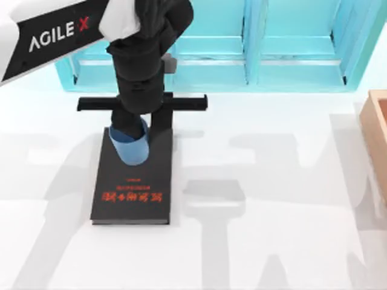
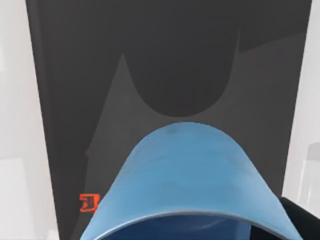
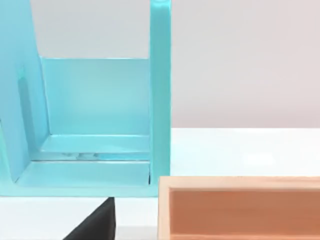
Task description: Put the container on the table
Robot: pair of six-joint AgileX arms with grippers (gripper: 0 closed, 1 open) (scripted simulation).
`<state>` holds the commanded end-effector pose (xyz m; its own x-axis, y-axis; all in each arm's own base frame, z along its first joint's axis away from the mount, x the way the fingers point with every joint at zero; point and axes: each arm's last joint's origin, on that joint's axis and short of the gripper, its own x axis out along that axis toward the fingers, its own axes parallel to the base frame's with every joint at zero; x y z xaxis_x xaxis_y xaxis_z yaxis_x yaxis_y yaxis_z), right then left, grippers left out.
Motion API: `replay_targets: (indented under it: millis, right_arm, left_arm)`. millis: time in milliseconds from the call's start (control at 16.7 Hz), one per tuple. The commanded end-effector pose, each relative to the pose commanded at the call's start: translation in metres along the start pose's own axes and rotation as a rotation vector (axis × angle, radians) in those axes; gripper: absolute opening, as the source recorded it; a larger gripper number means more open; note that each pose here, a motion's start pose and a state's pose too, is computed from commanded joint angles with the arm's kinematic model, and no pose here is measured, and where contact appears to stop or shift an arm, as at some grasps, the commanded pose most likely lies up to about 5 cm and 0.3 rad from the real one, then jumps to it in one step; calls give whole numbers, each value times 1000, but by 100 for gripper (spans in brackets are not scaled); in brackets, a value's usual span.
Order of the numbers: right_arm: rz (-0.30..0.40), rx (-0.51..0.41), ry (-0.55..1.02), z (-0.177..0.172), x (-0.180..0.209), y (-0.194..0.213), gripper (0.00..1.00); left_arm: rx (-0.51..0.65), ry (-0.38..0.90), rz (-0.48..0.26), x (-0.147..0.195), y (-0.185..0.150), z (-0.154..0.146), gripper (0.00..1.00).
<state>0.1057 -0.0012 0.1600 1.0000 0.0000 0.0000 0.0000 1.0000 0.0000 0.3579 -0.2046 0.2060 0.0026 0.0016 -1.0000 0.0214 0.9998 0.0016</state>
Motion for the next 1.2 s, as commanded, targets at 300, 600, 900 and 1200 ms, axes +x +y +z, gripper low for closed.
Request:
replay_targets:
  millis: [300, 600, 900, 1200]
  right_arm:
    - [0, 0, 0, 0, 0, 0, 100]
    - [0, 0, 0, 0, 0, 0, 100]
    - [0, 0, 0, 0, 0, 0, 100]
    - [0, 0, 0, 0, 0, 0, 100]
  left_arm:
    - [5, -4, 4, -4, 16, 0, 0]
    - [3, -28, 28, -26, 103, -14, 0]
    - [-2, -39, 53, -38, 165, -41, 0]
    - [6, -35, 55, -36, 165, -41, 0]
